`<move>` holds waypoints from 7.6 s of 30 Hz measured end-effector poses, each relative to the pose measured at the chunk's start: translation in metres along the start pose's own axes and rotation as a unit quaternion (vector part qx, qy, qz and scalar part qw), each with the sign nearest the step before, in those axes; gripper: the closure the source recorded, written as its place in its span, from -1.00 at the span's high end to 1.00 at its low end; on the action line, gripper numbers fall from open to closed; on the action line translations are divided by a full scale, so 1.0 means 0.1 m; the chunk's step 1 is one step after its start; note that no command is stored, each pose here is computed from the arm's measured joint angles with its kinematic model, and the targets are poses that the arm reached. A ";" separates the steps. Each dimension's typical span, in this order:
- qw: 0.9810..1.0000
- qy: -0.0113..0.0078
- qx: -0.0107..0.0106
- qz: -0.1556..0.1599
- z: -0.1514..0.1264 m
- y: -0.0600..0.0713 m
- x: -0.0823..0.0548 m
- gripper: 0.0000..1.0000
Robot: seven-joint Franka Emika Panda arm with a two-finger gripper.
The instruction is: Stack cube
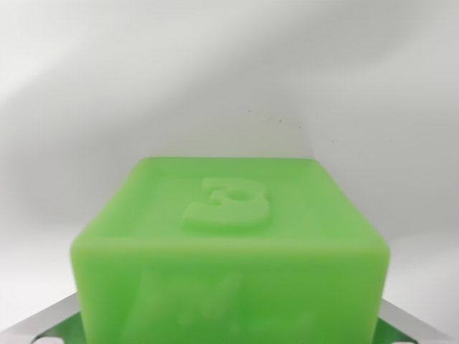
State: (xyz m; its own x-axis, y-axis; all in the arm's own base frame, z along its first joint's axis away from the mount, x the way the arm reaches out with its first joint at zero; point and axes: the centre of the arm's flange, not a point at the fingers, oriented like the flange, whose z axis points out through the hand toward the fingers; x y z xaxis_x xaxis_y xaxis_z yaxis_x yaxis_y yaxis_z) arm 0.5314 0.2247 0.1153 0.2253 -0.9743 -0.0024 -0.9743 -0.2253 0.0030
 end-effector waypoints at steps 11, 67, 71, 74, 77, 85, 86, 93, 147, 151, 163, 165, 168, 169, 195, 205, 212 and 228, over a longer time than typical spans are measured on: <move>1.000 0.000 0.000 0.000 0.00 0.00 0.00 -1.00; 1.000 0.003 0.000 -0.001 -0.87 0.39 0.20 -1.00; 1.000 0.003 0.000 -0.002 -0.92 0.45 0.24 -1.00; 1.000 0.003 0.000 -0.002 -0.94 0.49 0.26 -1.00; 1.000 0.003 0.000 -0.003 -0.97 0.54 0.28 -1.00; 1.000 0.003 0.001 -0.003 -1.05 0.66 0.35 -1.00; 1.000 0.003 0.001 -0.003 -1.06 0.67 0.35 -1.00; 1.000 0.003 0.002 -0.004 -1.13 0.78 0.41 -1.00; 1.000 0.001 0.000 -0.007 -1.09 1.35 0.72 -1.00; 1.000 0.001 -0.001 -0.007 -0.98 1.35 0.72 -1.00; 1.000 0.001 -0.001 -0.006 -0.71 1.36 0.72 -1.00; 1.000 0.001 -0.001 -0.006 -0.67 1.37 0.72 -1.00; 1.000 0.000 -0.001 -0.006 -0.64 1.37 0.72 -1.00; 1.000 0.000 -0.001 -0.006 -0.62 1.36 0.72 -1.00; 1.000 0.000 0.000 -0.006 -0.54 1.36 0.73 1.00; 1.000 0.000 0.000 -0.006 -0.54 1.36 0.73 1.00; 1.000 0.000 0.000 -0.006 -0.54 1.36 0.73 1.00; 1.000 0.001 0.002 -0.006 -0.68 1.35 0.73 1.00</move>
State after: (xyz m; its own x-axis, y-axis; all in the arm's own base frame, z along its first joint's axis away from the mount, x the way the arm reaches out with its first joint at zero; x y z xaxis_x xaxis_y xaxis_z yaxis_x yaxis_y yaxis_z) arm 0.4161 0.1234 0.1833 0.2372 -0.9715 -0.0010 -0.9715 -0.2372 -0.0003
